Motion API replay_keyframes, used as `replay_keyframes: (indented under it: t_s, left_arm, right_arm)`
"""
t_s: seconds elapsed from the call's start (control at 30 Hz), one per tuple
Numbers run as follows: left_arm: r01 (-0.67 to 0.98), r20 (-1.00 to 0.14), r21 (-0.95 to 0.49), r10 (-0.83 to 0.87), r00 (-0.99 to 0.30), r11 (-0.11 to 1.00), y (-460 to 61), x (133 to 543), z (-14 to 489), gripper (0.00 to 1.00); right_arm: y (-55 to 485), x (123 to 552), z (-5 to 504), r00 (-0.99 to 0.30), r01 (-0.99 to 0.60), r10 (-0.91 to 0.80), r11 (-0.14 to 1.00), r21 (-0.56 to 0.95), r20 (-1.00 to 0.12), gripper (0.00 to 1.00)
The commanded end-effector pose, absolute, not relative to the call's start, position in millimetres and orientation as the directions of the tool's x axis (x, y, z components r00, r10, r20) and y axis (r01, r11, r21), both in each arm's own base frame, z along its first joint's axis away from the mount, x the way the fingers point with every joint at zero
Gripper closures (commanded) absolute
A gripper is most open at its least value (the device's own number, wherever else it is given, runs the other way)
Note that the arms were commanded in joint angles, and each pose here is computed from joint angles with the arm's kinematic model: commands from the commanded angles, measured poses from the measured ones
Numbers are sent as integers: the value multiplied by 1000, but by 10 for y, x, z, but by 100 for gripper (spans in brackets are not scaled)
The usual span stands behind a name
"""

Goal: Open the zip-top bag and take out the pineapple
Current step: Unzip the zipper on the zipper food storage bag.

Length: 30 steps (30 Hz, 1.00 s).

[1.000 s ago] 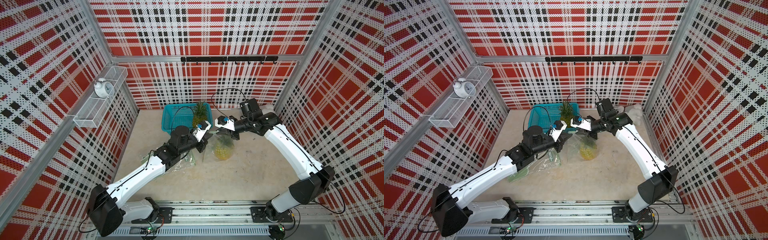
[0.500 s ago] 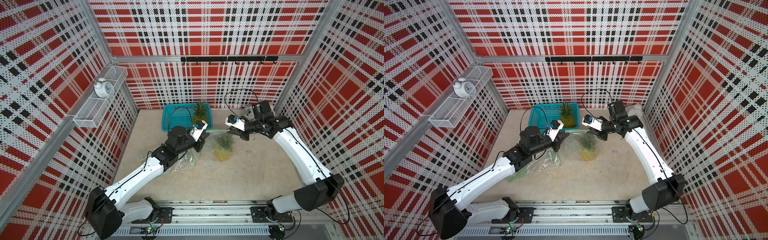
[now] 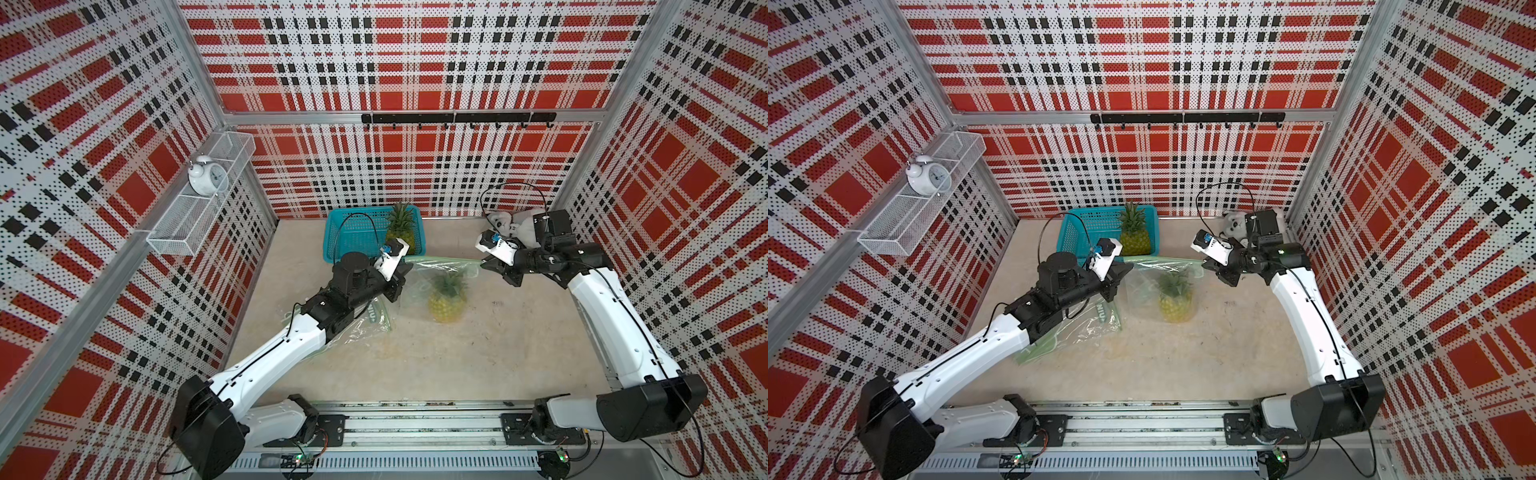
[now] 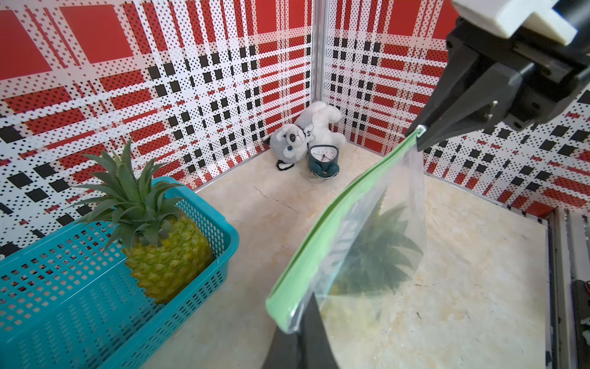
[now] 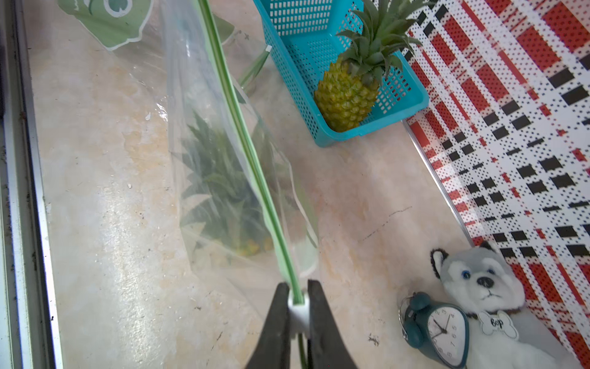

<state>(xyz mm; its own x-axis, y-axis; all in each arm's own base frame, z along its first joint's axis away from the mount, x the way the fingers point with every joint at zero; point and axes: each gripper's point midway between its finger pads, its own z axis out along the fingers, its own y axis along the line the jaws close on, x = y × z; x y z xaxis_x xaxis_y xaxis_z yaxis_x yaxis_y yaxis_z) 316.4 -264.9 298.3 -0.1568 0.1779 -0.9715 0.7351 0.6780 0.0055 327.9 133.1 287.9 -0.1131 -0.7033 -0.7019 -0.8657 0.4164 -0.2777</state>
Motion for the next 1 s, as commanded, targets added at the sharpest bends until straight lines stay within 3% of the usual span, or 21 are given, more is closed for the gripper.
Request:
replay_keyframes:
  t_s: [0.0, 0.43, 0.77, 0.97]
  left_arm:
    - [641, -972, 19, 165, -169, 768, -2355, 3298, 3020, 100]
    - [632, -972, 18, 163, -172, 775, -2328, 3318, 3020, 100]
    - [723, -976, 1, 158, -150, 691, -2563, 3195, 3035, 100]
    - [786, -974, 12, 184, -130, 619, -2861, 3080, 3003, 100]
  right_arm:
    - [942, 3341, 2873, -214, -786, -731, 523, -330, -648, 96]
    - [747, 3339, 2886, -262, -746, -737, 565, -353, -623, 96]
    - [1165, 3129, 3146, -72, -833, -653, 455, -315, -754, 99]
    - [1394, 3081, 3130, -30, -866, -654, 394, -307, -756, 99]
